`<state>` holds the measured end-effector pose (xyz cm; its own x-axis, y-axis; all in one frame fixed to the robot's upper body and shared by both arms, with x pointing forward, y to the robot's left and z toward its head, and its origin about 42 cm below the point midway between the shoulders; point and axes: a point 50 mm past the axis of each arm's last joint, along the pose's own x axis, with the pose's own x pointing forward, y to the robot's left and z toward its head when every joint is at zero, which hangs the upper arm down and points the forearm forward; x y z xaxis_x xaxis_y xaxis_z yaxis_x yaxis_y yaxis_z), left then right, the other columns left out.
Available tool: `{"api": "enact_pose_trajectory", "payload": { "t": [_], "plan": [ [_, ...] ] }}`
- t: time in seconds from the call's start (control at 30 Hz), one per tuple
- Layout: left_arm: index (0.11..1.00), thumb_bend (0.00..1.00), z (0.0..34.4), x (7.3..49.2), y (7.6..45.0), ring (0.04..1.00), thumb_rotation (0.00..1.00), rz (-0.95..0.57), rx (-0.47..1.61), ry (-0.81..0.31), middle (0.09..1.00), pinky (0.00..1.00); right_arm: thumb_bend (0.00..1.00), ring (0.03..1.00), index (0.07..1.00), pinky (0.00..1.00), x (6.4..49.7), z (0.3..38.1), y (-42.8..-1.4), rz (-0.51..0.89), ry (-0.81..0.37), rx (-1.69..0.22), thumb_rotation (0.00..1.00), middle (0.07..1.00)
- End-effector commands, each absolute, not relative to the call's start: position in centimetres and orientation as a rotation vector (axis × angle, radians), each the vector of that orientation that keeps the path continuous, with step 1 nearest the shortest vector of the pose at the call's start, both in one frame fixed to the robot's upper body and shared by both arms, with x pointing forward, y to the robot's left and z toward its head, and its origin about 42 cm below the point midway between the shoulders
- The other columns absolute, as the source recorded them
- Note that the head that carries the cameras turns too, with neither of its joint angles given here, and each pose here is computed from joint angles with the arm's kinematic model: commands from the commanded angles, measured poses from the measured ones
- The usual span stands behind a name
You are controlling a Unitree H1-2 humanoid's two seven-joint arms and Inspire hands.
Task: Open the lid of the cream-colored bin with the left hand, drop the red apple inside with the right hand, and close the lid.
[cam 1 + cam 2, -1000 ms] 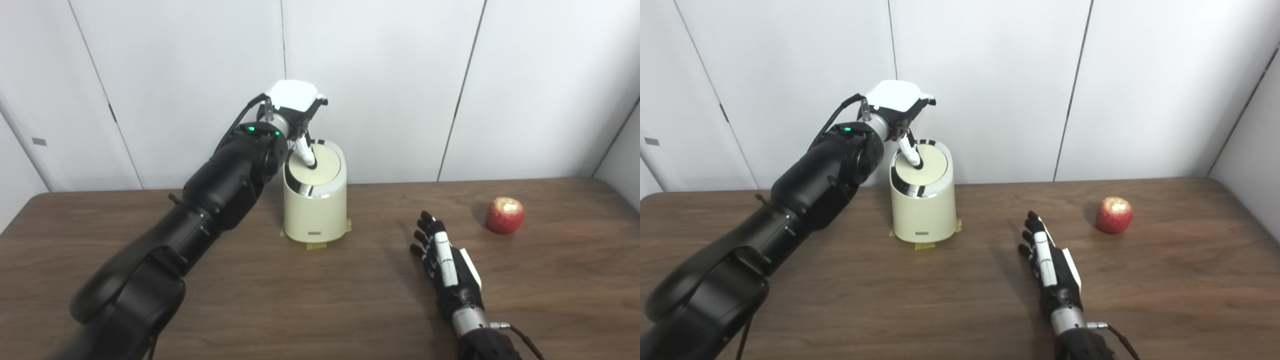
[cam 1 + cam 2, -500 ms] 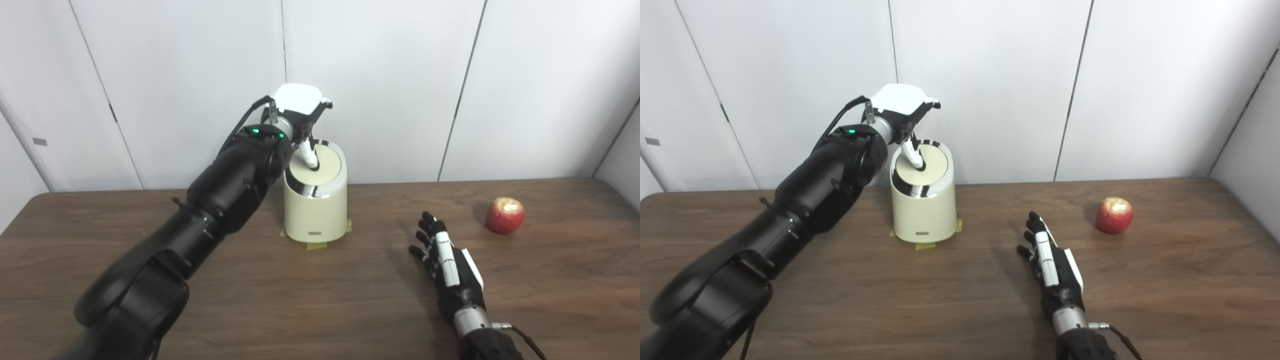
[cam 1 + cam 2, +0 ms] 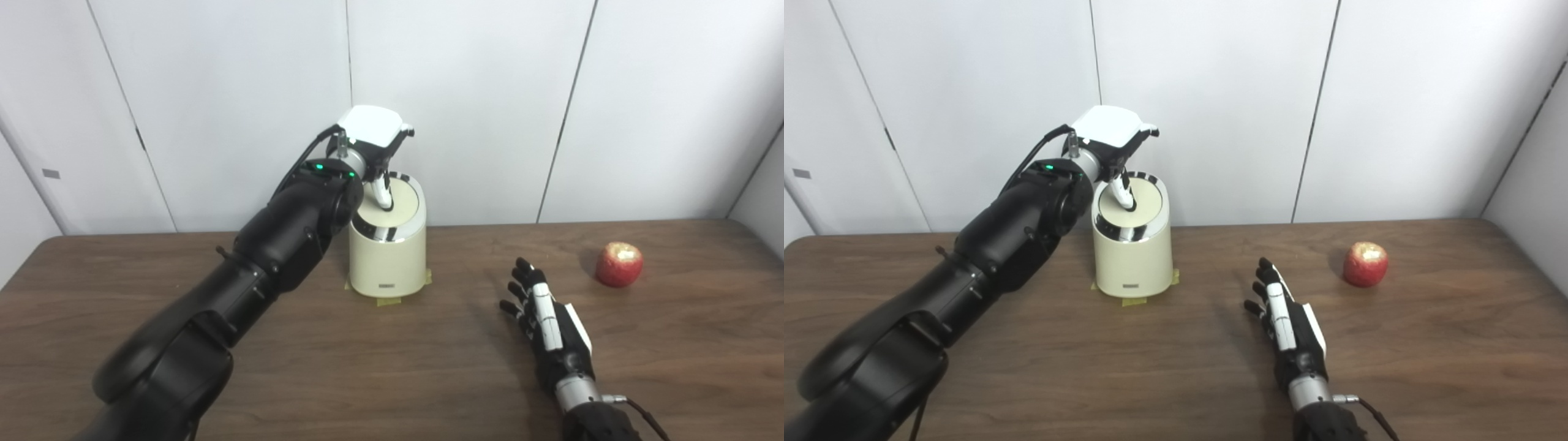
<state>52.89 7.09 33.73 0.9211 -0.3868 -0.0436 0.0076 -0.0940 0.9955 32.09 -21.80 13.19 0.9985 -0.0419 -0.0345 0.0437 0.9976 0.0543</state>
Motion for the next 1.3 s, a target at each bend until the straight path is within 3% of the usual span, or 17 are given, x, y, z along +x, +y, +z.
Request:
{"api": "enact_pose_trajectory", "payload": {
  "t": [0.0,0.2,0.47,0.53,0.77,0.8,0.87,0.93,1.1,1.27],
  "plan": [
    [0.921,1.0,33.3,52.8,7.0,0.971,0.11,-0.361,1.658,-0.29,0.93,1.0,0.54,0.948,0.944,0.86,32.9,15.2,-21.6,-0.036,-0.042,0.055,0.98,0.96],
    [0.921,0.99,34.9,52.7,7.5,0.968,0.11,-0.343,1.652,-0.287,0.933,1.0,0.53,0.954,0.943,0.88,33.0,15.2,-21.6,-0.039,-0.047,0.065,0.98,0.96],
    [0.901,1.0,40.7,53.1,8.8,0.957,0.11,-0.269,1.54,-0.28,0.93,1.0,0.54,0.957,0.938,0.9,33.1,15.0,-21.7,-0.042,-0.05,0.07,0.98,0.959],
    [0.895,0.99,42.3,53.0,9.4,0.922,0.12,-0.246,1.505,-0.288,0.916,0.92,0.54,0.956,0.936,0.9,33.1,15.1,-21.7,-0.044,-0.049,0.071,0.98,0.957],
    [0.84,0.92,45.2,51.4,12.6,0.885,0.03,-0.127,1.293,-0.414,0.876,0.84,0.54,0.951,0.932,0.89,33.0,15.2,-21.7,-0.045,-0.049,0.061,0.99,0.954],
    [0.802,0.89,45.4,51.0,13.3,0.836,0.01,-0.094,1.246,-0.445,0.846,0.73,0.53,0.948,0.929,0.89,32.9,15.2,-21.7,-0.046,-0.047,0.064,0.98,0.952],
    [0.772,0.86,45.5,50.4,14.4,0.801,0.0,-0.045,1.147,-0.482,0.825,0.66,0.53,0.944,0.926,0.88,32.9,15.3,-21.7,-0.048,-0.045,0.066,0.97,0.95],
    [0.727,0.77,45.2,50.0,15.4,0.681,0.0,-0.005,1.033,-0.491,0.748,0.56,0.53,0.942,0.923,0.88,32.8,15.3,-21.7,-0.046,-0.047,0.061,0.97,0.948],
    [0.677,0.7,42.1,49.2,18.4,0.632,0.0,0.071,0.592,-0.459,0.667,0.53,0.54,0.927,0.908,0.87,32.6,15.5,-21.9,-0.063,-0.039,0.071,0.94,0.935],
    [0.677,0.63,38.4,47.6,21.2,0.696,0.09,0.151,0.439,-0.389,0.696,0.62,0.55,0.938,0.91,0.9,32.6,15.8,-22.1,-0.065,-0.036,0.074,0.9,0.941]
  ]
}}
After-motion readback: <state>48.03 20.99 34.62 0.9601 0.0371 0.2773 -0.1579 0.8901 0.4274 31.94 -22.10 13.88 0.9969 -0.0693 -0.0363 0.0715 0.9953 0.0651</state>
